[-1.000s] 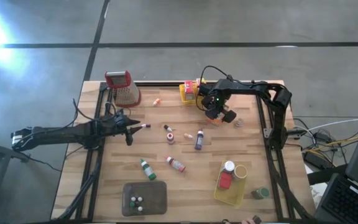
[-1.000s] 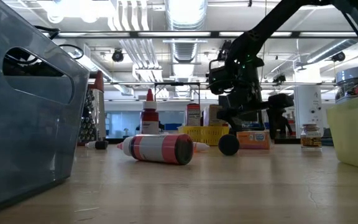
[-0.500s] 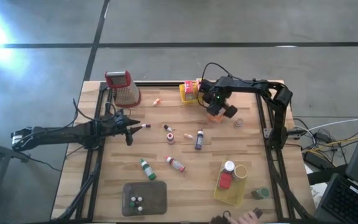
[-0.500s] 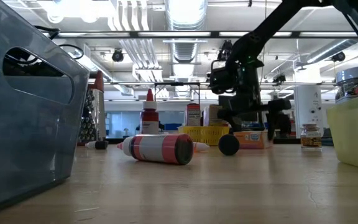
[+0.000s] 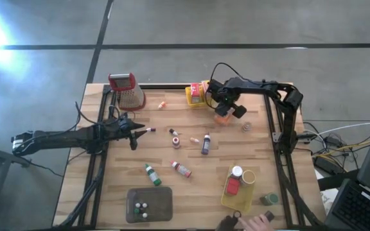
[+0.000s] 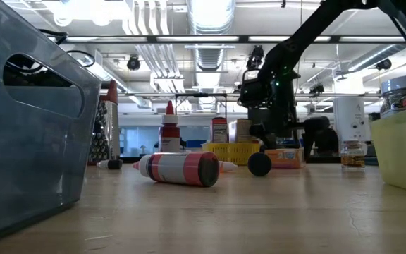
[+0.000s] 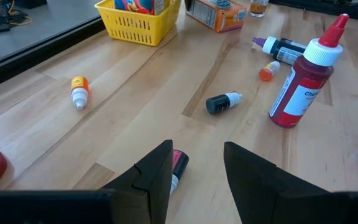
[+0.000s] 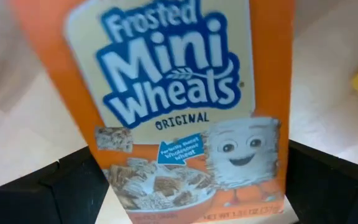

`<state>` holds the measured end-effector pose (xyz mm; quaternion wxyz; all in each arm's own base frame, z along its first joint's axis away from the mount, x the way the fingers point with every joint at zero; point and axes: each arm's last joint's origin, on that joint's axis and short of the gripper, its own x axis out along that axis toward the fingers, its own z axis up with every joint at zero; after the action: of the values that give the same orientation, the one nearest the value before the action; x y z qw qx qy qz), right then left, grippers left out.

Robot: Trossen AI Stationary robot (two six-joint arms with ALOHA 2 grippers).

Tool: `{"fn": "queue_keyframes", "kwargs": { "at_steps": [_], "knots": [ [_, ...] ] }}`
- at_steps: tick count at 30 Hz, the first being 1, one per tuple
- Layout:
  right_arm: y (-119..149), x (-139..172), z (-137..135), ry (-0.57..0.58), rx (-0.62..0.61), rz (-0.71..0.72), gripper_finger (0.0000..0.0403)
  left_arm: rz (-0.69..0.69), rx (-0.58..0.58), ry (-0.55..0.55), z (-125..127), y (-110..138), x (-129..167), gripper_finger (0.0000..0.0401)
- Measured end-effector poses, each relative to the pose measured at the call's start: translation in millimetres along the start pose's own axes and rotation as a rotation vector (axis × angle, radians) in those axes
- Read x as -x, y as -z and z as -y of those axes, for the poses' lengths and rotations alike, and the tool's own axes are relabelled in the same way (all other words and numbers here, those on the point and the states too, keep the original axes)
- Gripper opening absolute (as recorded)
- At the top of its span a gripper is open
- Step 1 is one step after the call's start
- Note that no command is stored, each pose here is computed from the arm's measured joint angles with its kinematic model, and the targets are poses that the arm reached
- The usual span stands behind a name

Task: Pick & Place Kitchen Items
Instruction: Put the orange cereal box into the top yellow bin

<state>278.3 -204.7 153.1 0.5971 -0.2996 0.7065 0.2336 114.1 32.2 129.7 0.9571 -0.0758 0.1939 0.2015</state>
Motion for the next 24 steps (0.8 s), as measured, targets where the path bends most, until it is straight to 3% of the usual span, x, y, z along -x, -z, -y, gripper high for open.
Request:
{"fn": "queue_keyframes", "kwargs": {
  "at_steps": [8,24],
  "knots": [
    [-0.4,-10.7,0.4,0.065,-0.017,-0.04,0.04,0.0,0.0,0.0,0.0,0.0,0.0,0.0149],
    [1.1,-13.0,-6.1,0.0,-0.061,0.006,0.04,0.0,0.0,0.0,0.0,0.0,0.0,0.0149]
  ]
}}
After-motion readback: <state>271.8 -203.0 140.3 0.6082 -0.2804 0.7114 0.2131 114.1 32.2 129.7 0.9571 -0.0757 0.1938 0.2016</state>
